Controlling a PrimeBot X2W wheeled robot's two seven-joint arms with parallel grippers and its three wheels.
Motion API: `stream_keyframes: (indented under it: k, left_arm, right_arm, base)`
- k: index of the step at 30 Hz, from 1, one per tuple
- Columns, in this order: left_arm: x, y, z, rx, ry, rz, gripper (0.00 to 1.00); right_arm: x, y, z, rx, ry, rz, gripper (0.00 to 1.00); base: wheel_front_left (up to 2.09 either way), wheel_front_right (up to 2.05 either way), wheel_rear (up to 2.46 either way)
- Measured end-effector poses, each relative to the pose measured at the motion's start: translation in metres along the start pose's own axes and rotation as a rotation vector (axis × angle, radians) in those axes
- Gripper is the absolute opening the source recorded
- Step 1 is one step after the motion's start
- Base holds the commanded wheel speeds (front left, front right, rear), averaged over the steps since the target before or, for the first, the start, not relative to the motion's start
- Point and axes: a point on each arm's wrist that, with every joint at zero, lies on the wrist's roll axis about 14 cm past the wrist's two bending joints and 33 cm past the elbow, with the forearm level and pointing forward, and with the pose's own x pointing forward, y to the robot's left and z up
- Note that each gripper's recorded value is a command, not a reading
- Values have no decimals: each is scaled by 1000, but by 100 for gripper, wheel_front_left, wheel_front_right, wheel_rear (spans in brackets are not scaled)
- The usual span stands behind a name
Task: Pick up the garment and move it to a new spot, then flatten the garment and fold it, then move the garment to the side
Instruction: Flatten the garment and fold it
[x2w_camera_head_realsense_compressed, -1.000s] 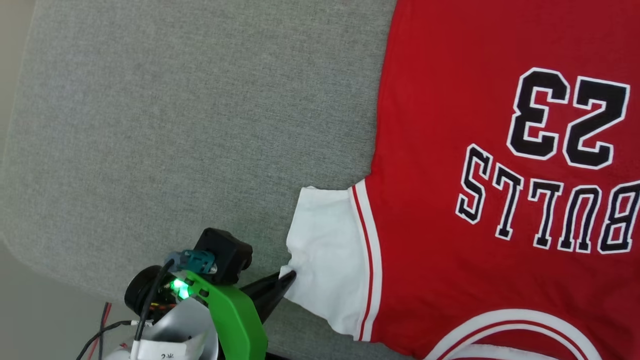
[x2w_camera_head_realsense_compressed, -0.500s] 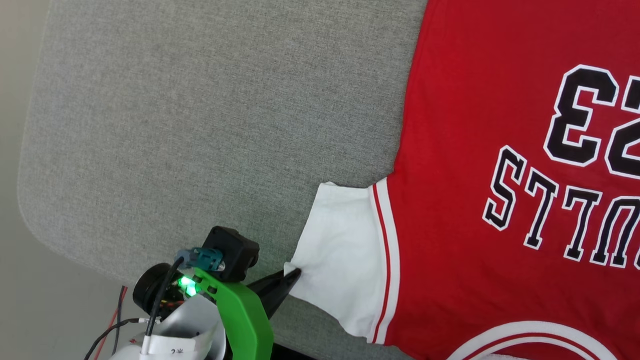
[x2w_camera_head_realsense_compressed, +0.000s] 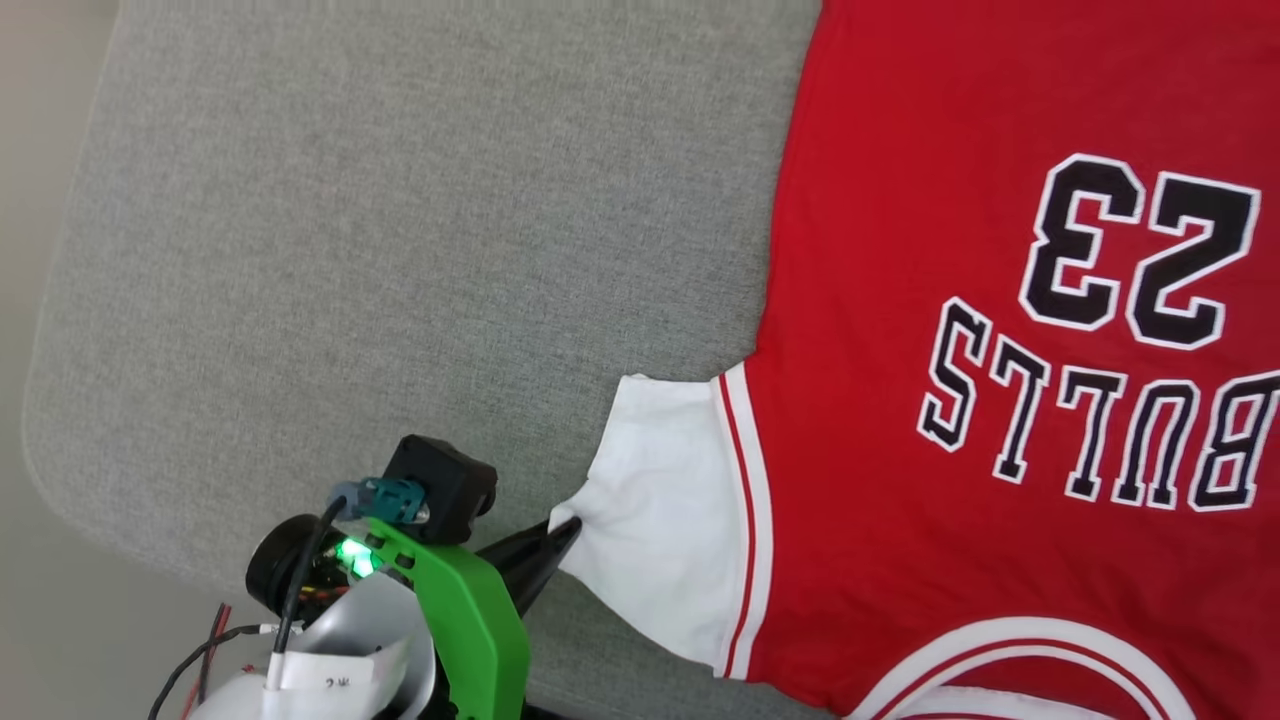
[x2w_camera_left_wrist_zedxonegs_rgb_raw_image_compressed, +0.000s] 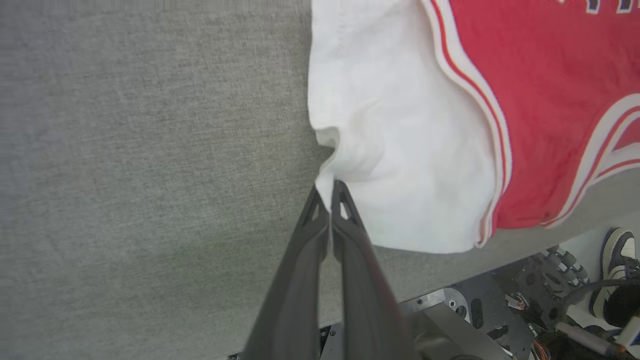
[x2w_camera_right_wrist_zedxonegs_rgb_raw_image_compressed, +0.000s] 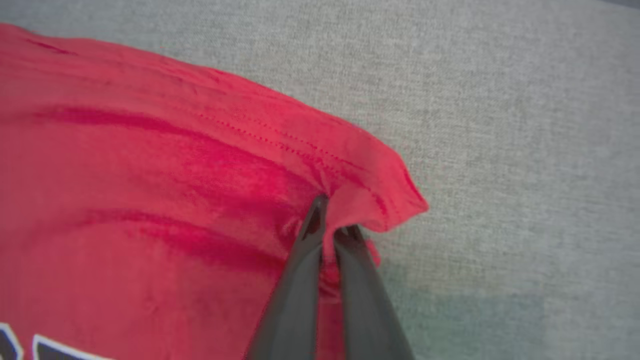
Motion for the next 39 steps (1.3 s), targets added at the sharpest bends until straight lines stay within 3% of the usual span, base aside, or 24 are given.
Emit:
stream_keyframes:
  k: [19,28,34,36,39]
  left_arm:
    - [-41,-21,26,6,-201,-11,0]
    - [-50,-36,42,11,-311,-36,0]
    - [-50,-48,51,14,-365,-65,0]
    - [-49,-57,56,6,-391,-89,0]
    - [-48,-58,55,3,-392,-90,0]
  right_arm:
    - [-113,-29,-119,36,123,-31,0]
    - [-180,-47,-178,116,119,-56,0]
    - [-205,-50,-224,205,131,-62,0]
    - [-215,-48,-260,265,171,-67,0]
    - [-216,-46,-270,285,182,-64,0]
  base:
    - [0,0,0]
    - [0,0,0]
    - [0,0,0]
    - [0,0,0]
    - [0,0,0]
